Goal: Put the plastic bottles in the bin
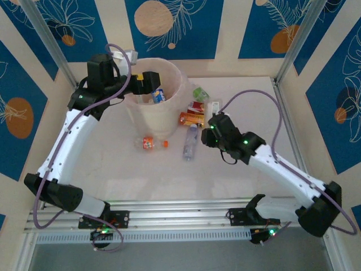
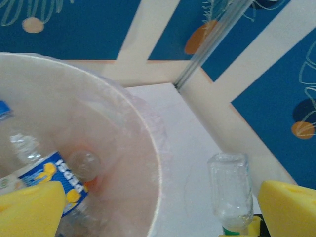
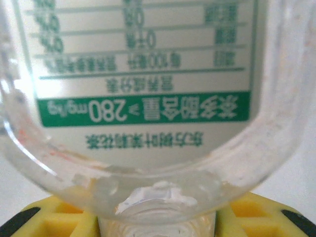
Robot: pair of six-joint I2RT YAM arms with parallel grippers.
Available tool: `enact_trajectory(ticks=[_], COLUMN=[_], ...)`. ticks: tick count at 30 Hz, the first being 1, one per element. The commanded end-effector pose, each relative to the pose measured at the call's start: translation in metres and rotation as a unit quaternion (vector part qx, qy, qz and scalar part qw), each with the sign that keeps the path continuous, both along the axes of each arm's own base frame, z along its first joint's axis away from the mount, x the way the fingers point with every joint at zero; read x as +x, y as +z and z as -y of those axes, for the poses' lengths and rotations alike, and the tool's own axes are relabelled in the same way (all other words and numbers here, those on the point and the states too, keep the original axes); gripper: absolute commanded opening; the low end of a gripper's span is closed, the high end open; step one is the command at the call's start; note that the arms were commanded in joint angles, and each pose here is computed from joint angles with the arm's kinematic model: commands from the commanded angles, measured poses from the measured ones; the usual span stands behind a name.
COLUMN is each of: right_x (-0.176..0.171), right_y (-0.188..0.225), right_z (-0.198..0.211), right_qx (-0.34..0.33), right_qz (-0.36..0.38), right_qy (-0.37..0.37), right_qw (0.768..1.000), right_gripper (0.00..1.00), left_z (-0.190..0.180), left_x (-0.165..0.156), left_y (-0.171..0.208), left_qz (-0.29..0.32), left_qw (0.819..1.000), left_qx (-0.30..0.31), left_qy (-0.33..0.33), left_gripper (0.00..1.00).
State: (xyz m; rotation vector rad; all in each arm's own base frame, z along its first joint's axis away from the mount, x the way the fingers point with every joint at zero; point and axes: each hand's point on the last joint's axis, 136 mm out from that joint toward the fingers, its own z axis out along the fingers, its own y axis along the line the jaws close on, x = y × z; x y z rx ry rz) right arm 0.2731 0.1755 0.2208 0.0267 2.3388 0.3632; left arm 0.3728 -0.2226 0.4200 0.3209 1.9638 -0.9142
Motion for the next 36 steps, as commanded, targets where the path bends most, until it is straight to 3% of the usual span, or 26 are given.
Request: enact_trajectory(ticks=[1,13,36], right_x=[0.002,0.001,-0.001], right_y=[0.031,0.097,0.118], right_z=[-0.011,-0.031,-0.055], right_qx=[0.031,0.080,0.088], right_qz=[0.071,0.170,0.190], right_qy=[0.044,0.107,0.148], right_qw=[0.996,0.976,0.967], right_gripper=[0.25,0.25,0.25], left_z=[0.031,0.116,0.169], left_x=[-0.010,-0.053,-0.063], left_y=[0.005,0.008,0.003], left_qz=[0.001,0.010,-0.009], left_qw=[0.998,0.979,0.964], left_qx=[-0.023,-0.022,-0.028], left_qy=[-0.060,-0.200,-0.263], left_gripper=[1.00,0.99,0.99])
